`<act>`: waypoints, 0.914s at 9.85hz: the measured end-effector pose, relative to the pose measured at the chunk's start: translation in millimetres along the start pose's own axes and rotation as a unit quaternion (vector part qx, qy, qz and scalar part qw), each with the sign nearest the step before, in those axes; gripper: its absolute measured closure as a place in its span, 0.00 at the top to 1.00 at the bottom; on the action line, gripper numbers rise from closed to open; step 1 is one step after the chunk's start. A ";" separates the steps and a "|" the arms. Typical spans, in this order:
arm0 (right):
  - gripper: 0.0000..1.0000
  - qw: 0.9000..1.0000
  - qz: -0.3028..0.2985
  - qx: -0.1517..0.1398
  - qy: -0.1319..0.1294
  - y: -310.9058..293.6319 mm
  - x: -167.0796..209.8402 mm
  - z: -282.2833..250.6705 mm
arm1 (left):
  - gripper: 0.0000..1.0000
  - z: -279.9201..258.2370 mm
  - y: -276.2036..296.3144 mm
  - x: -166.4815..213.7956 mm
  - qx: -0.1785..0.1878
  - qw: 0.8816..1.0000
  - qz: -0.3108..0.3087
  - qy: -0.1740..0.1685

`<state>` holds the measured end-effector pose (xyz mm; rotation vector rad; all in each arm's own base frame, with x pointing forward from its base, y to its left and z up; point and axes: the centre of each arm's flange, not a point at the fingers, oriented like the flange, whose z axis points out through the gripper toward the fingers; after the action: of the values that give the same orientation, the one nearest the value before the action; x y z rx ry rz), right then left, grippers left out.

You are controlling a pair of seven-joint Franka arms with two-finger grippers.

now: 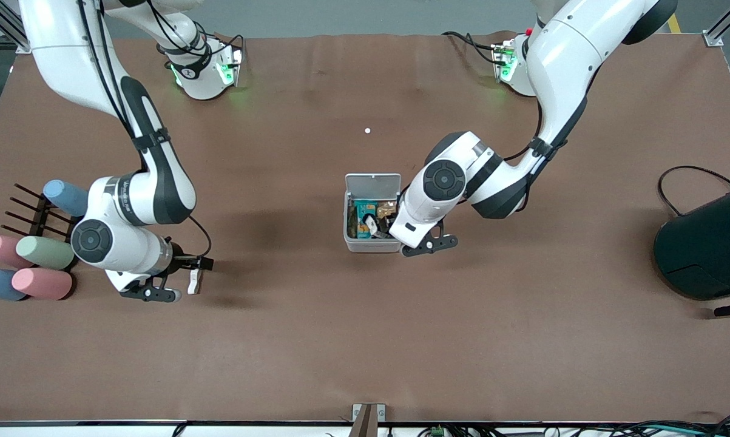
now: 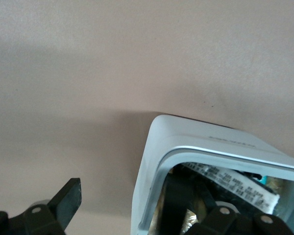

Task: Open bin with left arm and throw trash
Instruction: 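Grasp the white strip with the right gripper while the left gripper withdraws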

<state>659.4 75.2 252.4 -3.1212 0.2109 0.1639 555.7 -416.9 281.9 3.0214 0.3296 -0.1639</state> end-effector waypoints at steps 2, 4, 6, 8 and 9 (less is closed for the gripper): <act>0.98 1.000 0.011 0.001 0.015 13.3 9.5 23.3 | 1.00 -3.2 -4.3 7.2 -0.005 1.000 -0.005 0.004; 0.97 1.000 0.011 0.001 0.028 13.1 14.2 49.3 | 1.00 -17.4 -3.4 14.0 -0.013 1.000 -0.009 0.013; 0.81 0.999 0.010 0.001 0.036 12.0 15.5 72.6 | 1.00 -53.3 -5.2 19.6 -0.003 1.000 -0.014 0.021; 0.47 0.999 0.007 0.003 0.037 7.9 15.1 74.4 | 1.00 -106.3 -28.4 41.9 -0.001 0.998 -0.039 0.041; 0.33 0.999 0.007 0.003 0.038 7.1 15.3 72.8 | 1.00 -132.2 -51.0 58.8 -0.004 0.997 -0.052 0.054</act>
<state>666.0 67.3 178.4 -3.1231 0.2341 0.0448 614.2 -340.6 401.4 3.0131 0.4961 -0.0068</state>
